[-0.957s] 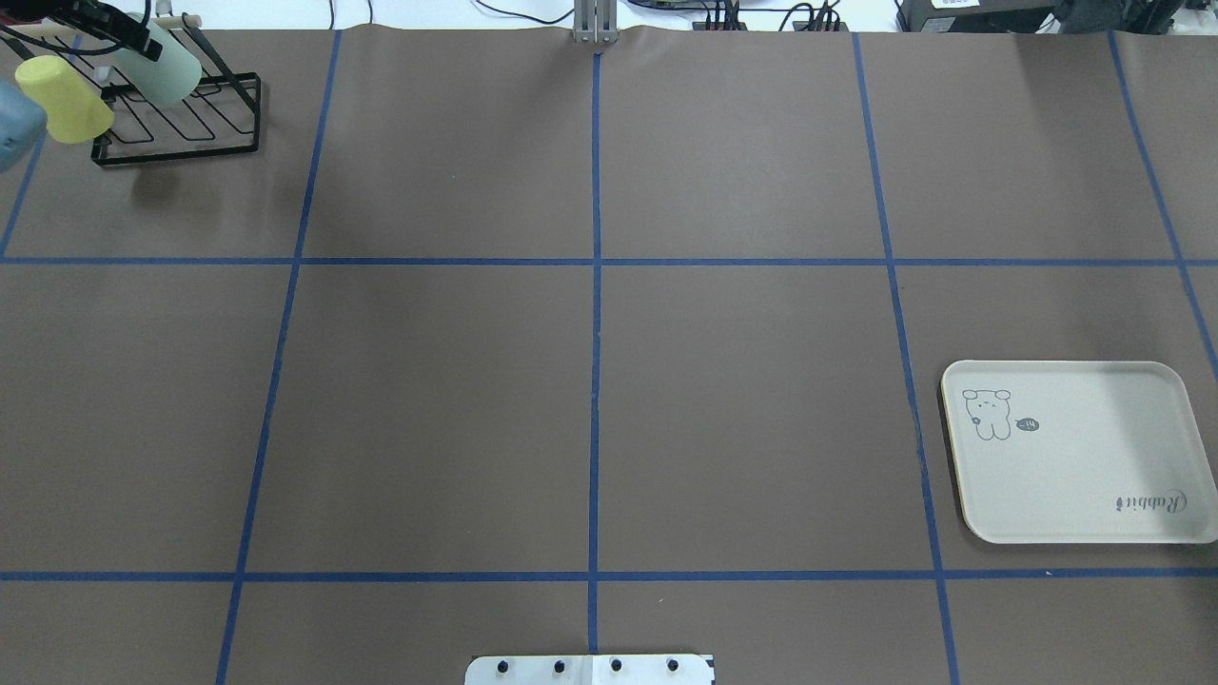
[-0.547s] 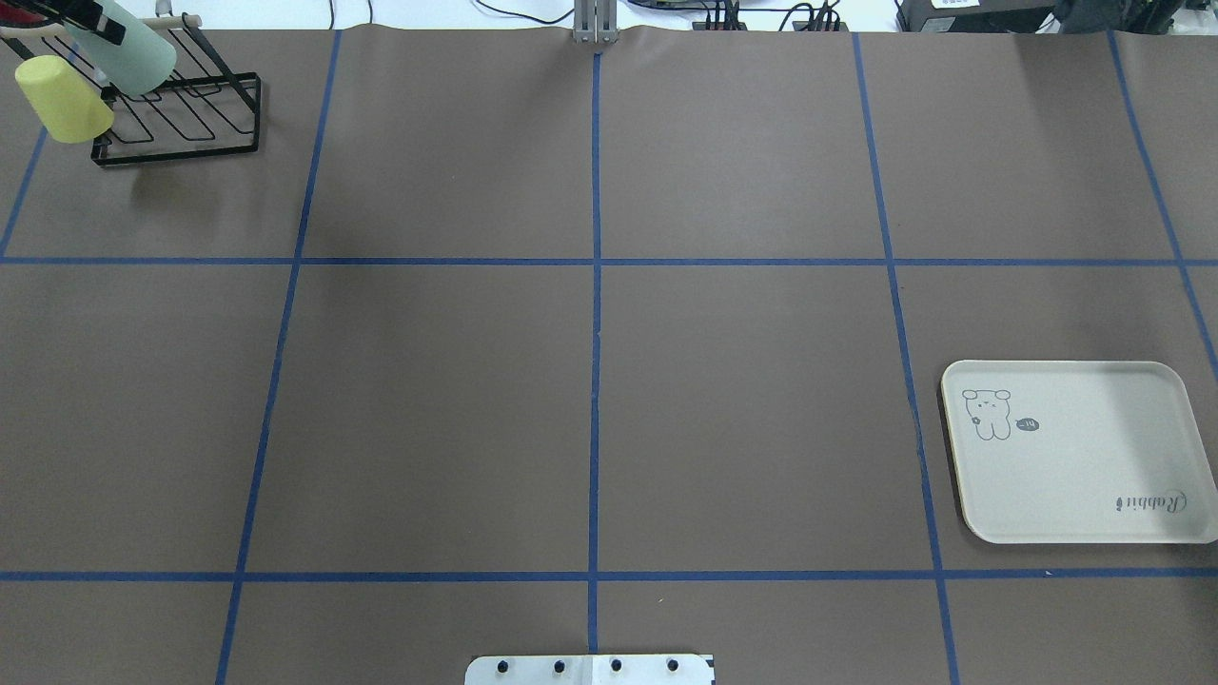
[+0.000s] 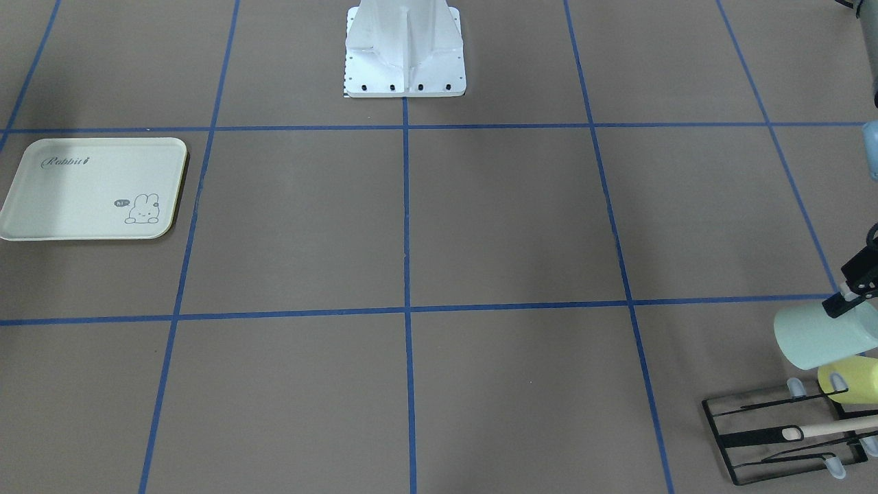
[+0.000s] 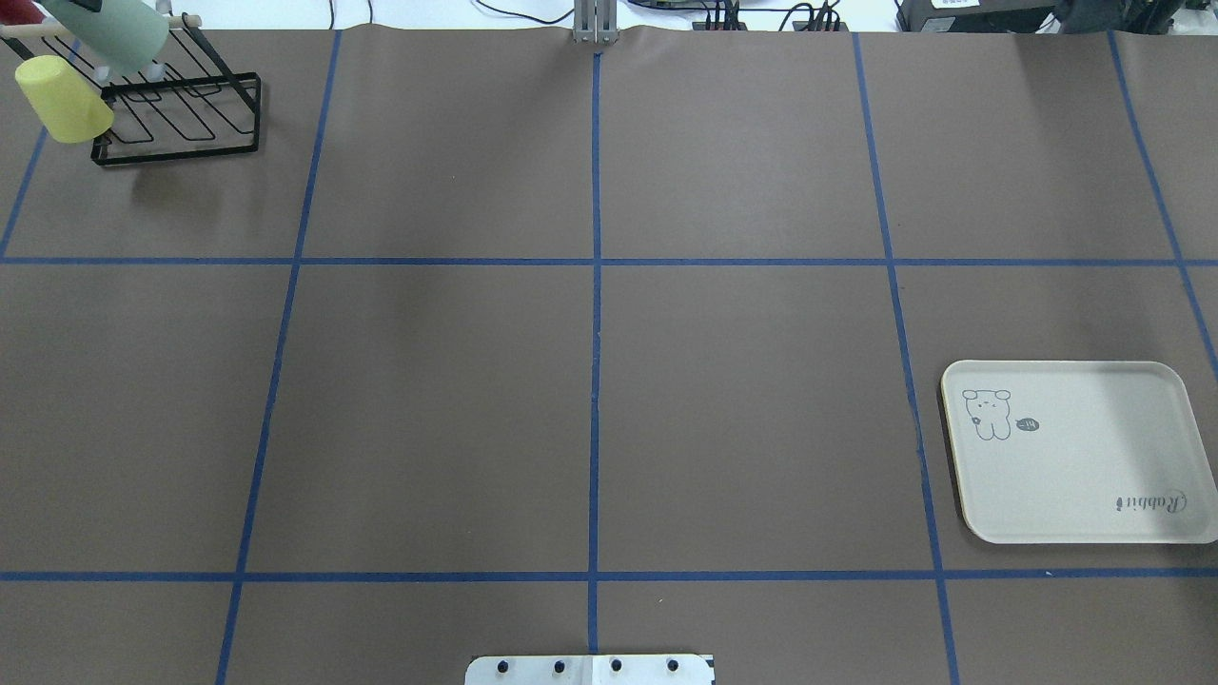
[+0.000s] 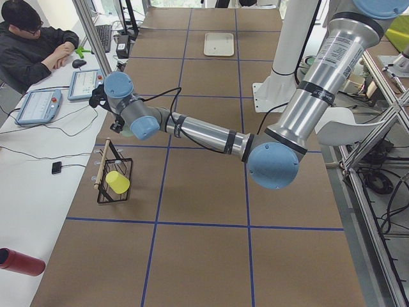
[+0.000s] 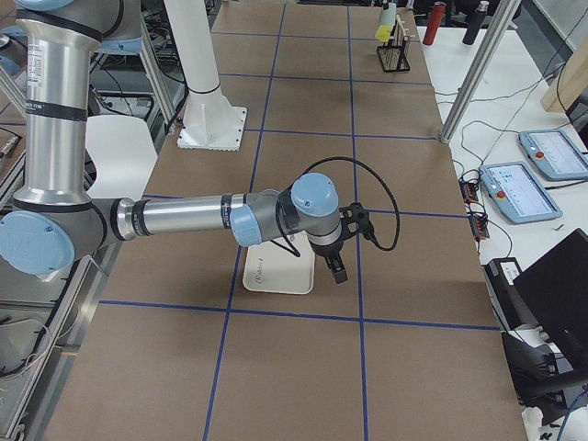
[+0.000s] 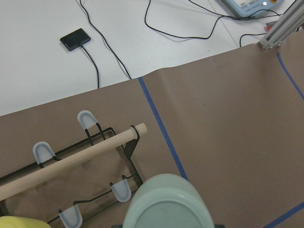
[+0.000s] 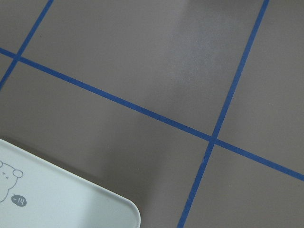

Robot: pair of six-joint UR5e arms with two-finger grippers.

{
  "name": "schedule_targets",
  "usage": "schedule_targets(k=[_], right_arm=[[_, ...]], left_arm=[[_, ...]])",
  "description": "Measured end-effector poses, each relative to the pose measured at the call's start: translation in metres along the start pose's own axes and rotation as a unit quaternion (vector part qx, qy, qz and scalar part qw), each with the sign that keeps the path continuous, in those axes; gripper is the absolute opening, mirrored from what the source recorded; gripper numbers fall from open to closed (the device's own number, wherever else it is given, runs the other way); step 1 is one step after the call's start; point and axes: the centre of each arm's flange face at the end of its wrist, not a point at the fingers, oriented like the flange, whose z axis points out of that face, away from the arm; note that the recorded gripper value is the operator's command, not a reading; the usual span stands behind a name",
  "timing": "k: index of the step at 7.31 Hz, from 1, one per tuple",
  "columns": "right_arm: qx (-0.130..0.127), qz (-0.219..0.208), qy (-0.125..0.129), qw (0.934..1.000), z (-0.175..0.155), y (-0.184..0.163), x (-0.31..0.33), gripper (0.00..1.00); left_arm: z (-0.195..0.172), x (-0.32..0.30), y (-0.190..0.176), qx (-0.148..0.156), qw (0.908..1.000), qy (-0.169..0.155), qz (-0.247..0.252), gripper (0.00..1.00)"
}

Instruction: Left arm grabs green cup and hands to right arm on tray

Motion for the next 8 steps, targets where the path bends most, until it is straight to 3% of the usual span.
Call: schedule_targets(k=[2,4,6,8], right_arm=[[0.026,0.034,-0.039,0.9983,-0.012,-0.024,-0.020,1.00],[0.082,0.093,-0.066,0.9901,-0.028,-0.041,-0.044,1.00],[0.132,0.155,-0.114,0.9723,-0.040,-0.062,-0.083,1.00],[0.161,0.191,-0.168,0.9535,-0.051,-0.082,-0.121,1.00]], left_arm=[[-0.028,0.057,-0.001,0.024,0.9969,0.026,-0.070,0.02],[-0.049,0.114,0.006,0.036,0.9897,0.058,-0.126,0.03],[-0.063,0.163,0.018,0.037,0.9815,0.087,-0.167,0.03],[-0.069,0.217,0.039,0.024,0.9719,0.121,-0.201,0.03]])
